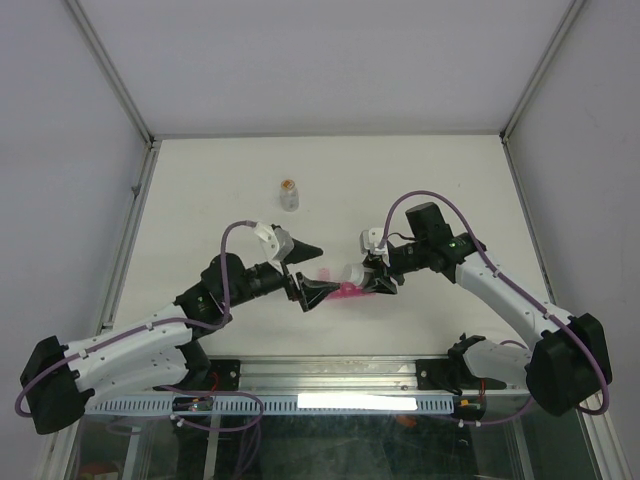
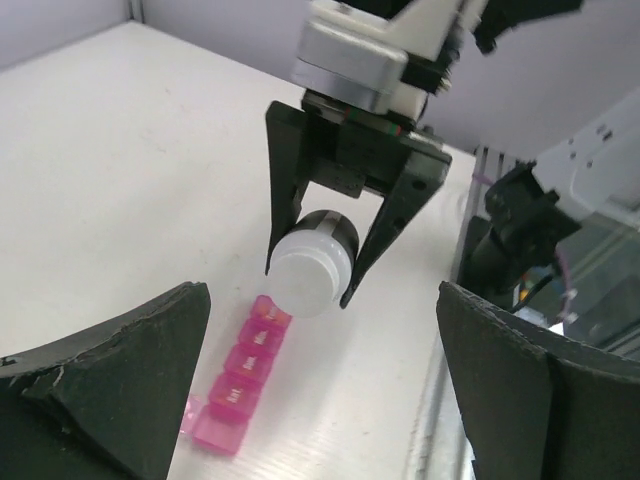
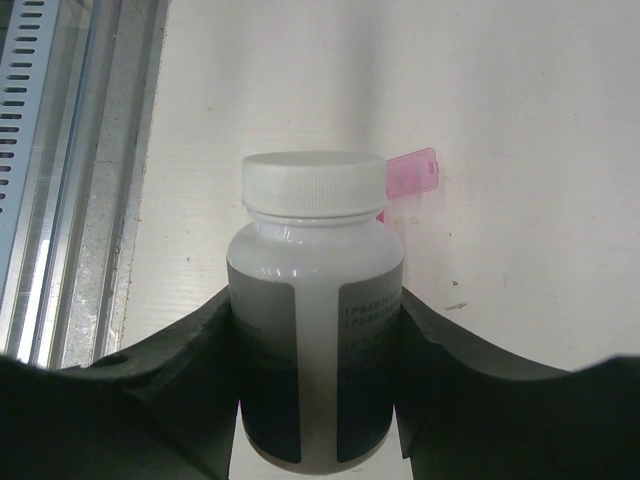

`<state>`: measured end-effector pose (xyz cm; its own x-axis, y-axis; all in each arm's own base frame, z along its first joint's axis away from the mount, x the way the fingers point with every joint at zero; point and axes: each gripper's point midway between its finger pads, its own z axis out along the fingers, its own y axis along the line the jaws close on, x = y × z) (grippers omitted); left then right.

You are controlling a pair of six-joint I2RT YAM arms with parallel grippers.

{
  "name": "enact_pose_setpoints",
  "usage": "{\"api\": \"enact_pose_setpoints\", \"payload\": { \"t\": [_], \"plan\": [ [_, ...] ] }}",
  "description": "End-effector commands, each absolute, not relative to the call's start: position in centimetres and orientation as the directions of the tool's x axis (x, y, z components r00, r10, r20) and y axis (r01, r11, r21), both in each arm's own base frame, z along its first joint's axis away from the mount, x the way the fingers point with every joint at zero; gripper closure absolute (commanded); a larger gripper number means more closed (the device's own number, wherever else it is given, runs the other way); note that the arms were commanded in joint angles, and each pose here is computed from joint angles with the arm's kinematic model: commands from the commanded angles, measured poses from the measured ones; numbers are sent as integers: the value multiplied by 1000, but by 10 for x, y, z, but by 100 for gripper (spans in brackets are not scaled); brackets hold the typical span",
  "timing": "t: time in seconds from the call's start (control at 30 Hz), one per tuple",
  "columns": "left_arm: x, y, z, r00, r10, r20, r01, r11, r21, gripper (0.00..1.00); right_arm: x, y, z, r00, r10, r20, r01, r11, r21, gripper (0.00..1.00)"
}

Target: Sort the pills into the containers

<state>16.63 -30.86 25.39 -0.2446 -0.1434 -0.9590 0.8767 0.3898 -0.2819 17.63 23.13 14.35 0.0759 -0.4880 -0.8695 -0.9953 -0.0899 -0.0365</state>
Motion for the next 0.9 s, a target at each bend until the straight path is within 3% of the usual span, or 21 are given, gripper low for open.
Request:
{"api": "enact_pose_setpoints", "payload": {
  "t": [0.0, 0.27, 0.47, 0.87],
  "plan": [
    [156, -310, 260, 146, -74, -987, 950, 289, 119, 1, 179, 238, 159, 114, -446, -888, -991, -114, -70, 100],
    [162, -338, 242, 268, -24, -963, 951, 169, 261, 1, 177, 238, 159, 114, -442, -890, -990, -122, -66, 100],
    [173, -348, 233, 268, 20, -963, 951, 152, 268, 17, 176, 238, 160, 115, -438, -892, -990, -127, -65, 100],
    [185, -351, 228, 182, -5, -983, 974, 139, 180, 29, 176, 238, 159, 112, -439, -891, -990, -128, -61, 100]
  ]
}}
